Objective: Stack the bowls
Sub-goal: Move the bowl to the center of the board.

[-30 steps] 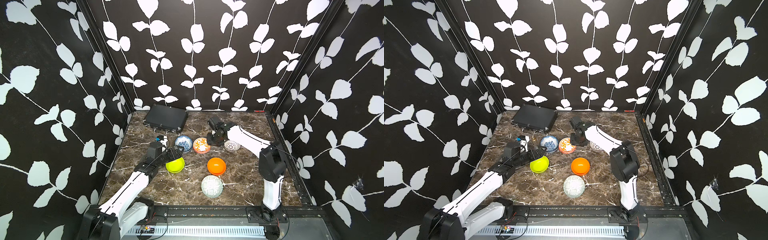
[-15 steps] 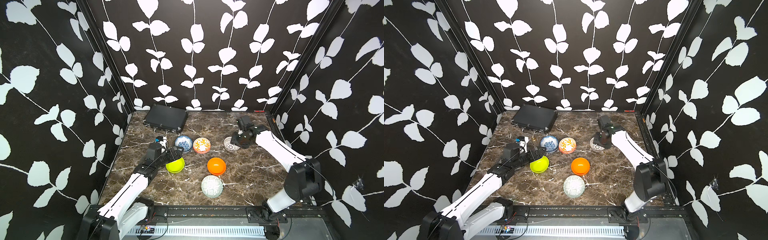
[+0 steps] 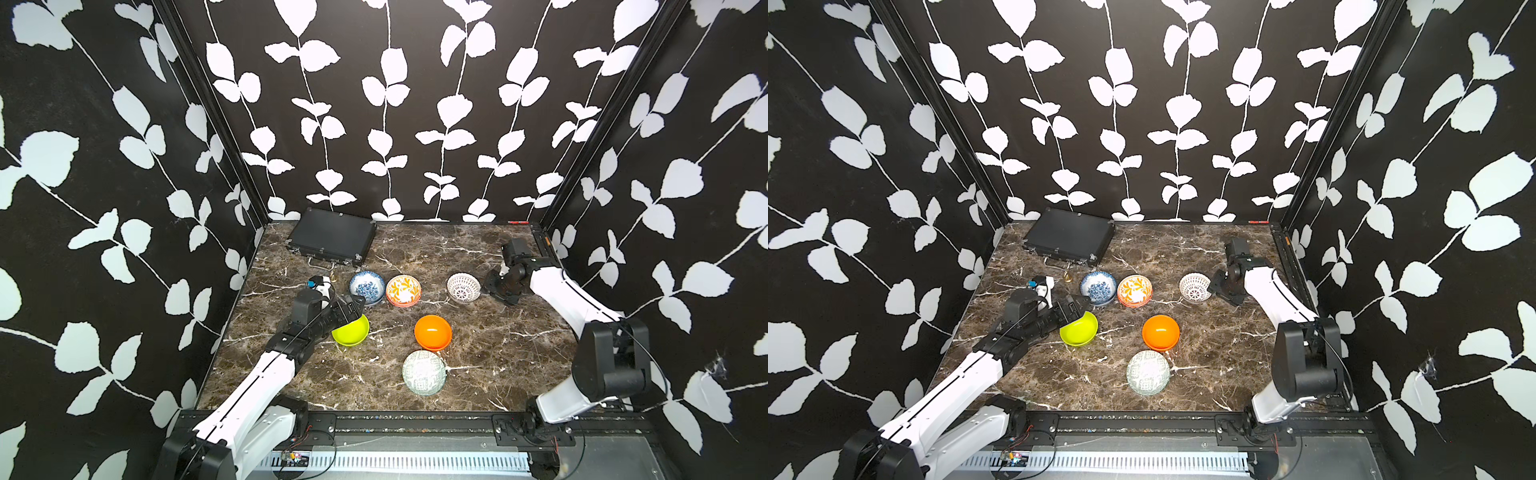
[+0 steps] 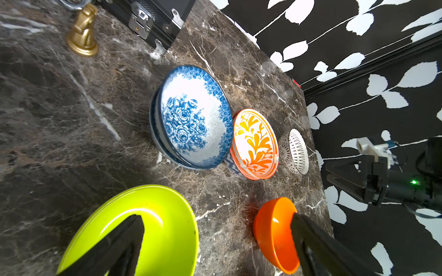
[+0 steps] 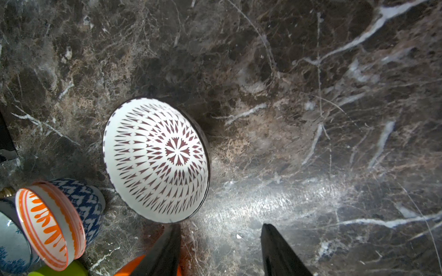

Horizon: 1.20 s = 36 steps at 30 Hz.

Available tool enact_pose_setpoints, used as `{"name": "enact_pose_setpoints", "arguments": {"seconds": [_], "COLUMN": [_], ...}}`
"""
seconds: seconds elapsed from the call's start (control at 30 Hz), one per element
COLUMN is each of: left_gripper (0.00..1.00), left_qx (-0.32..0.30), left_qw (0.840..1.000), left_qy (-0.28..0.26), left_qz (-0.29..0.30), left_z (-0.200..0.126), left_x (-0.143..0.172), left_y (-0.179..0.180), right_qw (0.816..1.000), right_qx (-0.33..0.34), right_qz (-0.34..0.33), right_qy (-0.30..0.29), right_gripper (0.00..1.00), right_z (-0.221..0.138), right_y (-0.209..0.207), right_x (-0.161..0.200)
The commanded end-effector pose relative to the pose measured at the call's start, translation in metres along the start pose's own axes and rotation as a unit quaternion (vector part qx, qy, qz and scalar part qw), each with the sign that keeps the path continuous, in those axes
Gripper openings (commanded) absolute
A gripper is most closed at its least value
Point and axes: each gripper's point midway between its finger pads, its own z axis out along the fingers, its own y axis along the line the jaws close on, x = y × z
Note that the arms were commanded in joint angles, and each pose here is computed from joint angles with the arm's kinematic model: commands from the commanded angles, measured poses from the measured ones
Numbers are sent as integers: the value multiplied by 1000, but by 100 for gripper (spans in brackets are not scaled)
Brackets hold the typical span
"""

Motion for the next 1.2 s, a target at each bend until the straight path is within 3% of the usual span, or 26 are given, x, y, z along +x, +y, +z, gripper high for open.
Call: {"name": "enact_pose_setpoints", "arguments": {"seconds": [0.0, 0.3, 0.8, 1.1, 1.17], "left_gripper": [99, 99, 99, 99, 99], "left_qx": [-7, -16, -17, -16, -17], "left_qw": [1000, 1000, 1000, 1000, 1000], "left_qy": [-16, -11, -6, -7, -6], "left_qz": [-7, -5, -3, -3, -3], "left_z": [-3, 1, 4, 4, 5], "left_x": [-4, -5, -6, -6, -6], "left_y": [4, 6, 6, 5, 6], "right_qw": [1000, 1000, 999, 998, 998], "right_qx": [-7, -7, -9, -5, -5], "right_qz": [-15, -21, -28, -45, -47], "right_qy": [3, 14, 34, 43, 44], "right_gripper": [56, 50, 24, 1, 0], "right_z": [10, 30, 51, 56, 56], "right_y": [5, 10, 13, 24, 25], "right_x": [-9, -20, -14, -7, -5]}}
